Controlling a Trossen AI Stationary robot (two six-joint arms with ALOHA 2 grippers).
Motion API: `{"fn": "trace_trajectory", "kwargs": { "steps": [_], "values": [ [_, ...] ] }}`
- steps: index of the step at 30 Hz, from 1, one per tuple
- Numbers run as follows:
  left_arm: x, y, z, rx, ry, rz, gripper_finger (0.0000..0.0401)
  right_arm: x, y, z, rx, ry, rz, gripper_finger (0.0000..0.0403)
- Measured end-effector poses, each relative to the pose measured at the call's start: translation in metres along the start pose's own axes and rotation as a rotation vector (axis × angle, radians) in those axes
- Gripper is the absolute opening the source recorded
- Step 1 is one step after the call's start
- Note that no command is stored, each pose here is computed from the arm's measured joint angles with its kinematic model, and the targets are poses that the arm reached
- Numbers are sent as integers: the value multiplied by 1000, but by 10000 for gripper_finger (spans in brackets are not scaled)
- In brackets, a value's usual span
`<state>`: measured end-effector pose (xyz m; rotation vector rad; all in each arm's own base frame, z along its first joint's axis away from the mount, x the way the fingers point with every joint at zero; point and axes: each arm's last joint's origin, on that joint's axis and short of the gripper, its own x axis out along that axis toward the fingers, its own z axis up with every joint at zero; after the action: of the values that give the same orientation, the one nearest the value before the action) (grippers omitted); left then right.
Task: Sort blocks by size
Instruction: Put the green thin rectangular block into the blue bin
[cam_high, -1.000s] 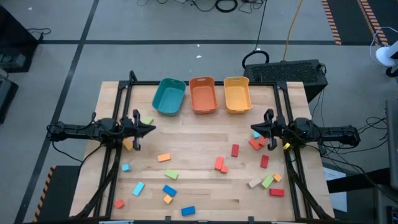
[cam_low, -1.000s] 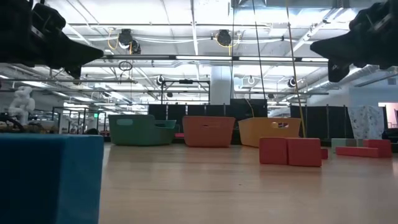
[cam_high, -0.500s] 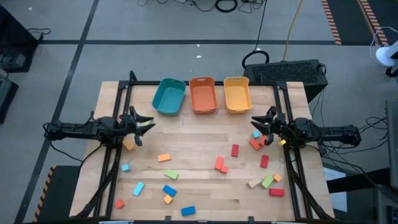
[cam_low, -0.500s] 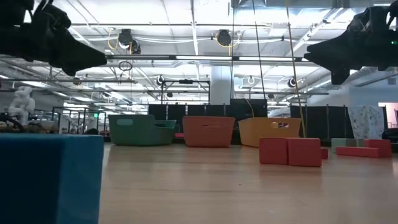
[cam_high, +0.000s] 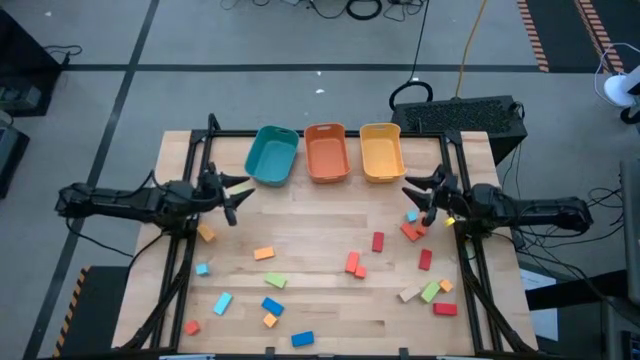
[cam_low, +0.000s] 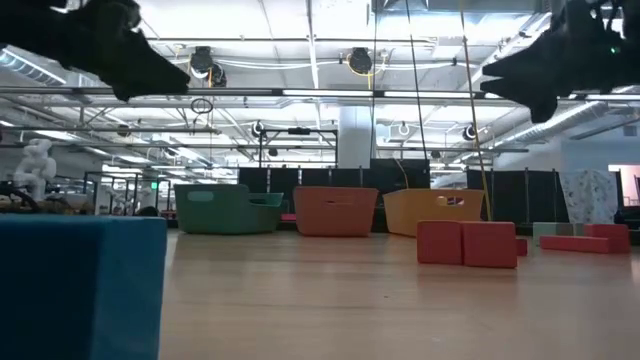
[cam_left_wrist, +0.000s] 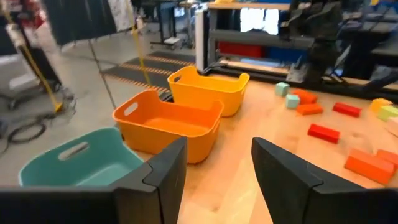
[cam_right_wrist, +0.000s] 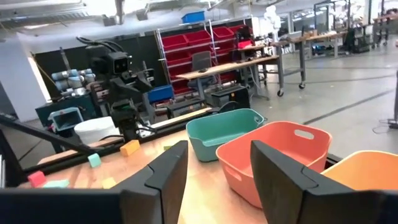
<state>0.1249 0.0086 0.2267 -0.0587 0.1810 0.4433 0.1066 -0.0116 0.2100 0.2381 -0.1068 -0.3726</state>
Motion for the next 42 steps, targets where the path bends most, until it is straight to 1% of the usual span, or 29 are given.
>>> {"fn": "trace_trajectory", "kwargs": {
  "steps": [2,4,6,9,15,20,24,29,34,40,42],
  "values": [
    [5,1,2,-29,49,30,183,4,1,4,13,14,-13,162],
    [9,2,4,-77,100,84,183,8,3,6,17,33,-24,161],
    [13,5,5,-138,147,147,183,12,3,4,16,64,-36,161],
    [16,9,7,-196,226,209,183,18,3,-3,-4,120,-52,160],
    [21,16,10,-252,366,325,182,27,4,-16,-39,224,-71,160],
    [30,22,-2,-270,497,411,182,33,5,-24,-17,267,-86,160],
    [39,24,-12,-276,600,419,182,38,6,-24,-88,256,-72,160],
    [47,24,-20,-252,670,444,182,42,9,-20,-161,195,-48,160],
    [49,24,-29,-211,762,471,182,45,10,-19,-178,174,-42,160],
    [50,24,-33,-197,798,483,182,52,9,-22,-228,172,-53,160],
    [50,24,-34,-233,798,502,182,55,8,-23,-238,167,-63,160]
  ]
}}
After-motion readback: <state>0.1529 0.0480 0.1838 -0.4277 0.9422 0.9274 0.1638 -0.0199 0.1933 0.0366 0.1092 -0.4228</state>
